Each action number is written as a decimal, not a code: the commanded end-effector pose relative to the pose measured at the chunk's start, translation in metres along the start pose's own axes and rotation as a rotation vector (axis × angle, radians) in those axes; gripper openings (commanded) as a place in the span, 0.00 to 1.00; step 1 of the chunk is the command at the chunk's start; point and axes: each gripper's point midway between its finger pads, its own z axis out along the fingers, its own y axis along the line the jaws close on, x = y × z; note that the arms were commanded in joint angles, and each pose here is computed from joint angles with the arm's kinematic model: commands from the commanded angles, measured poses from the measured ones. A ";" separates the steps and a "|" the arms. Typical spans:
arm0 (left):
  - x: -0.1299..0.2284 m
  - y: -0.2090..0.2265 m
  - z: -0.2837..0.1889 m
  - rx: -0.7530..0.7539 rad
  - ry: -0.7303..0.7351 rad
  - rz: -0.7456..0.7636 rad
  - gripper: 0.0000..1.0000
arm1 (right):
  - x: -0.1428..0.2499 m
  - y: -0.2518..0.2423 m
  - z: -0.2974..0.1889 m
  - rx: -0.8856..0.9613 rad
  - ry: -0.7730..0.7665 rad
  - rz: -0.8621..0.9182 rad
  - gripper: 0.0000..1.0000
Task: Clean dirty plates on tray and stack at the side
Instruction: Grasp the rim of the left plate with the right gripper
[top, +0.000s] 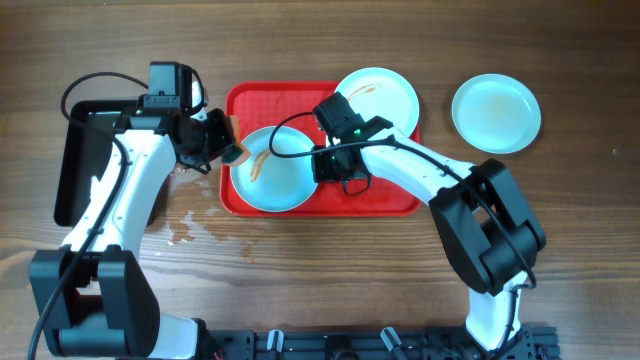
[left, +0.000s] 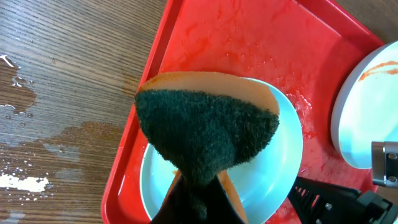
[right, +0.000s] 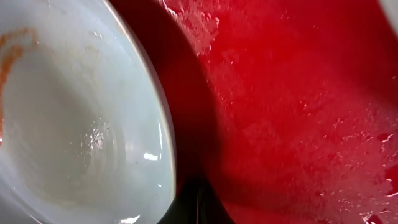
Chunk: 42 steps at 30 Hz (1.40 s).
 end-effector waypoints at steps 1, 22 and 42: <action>-0.003 -0.002 0.000 0.001 -0.005 0.032 0.04 | -0.028 0.003 -0.011 0.005 -0.071 -0.022 0.04; -0.005 0.003 0.000 -0.032 -0.022 0.031 0.04 | 0.031 0.021 -0.021 0.053 0.088 0.155 0.49; -0.005 0.004 0.000 -0.034 -0.019 0.030 0.04 | 0.046 0.026 0.017 0.121 0.088 0.304 0.38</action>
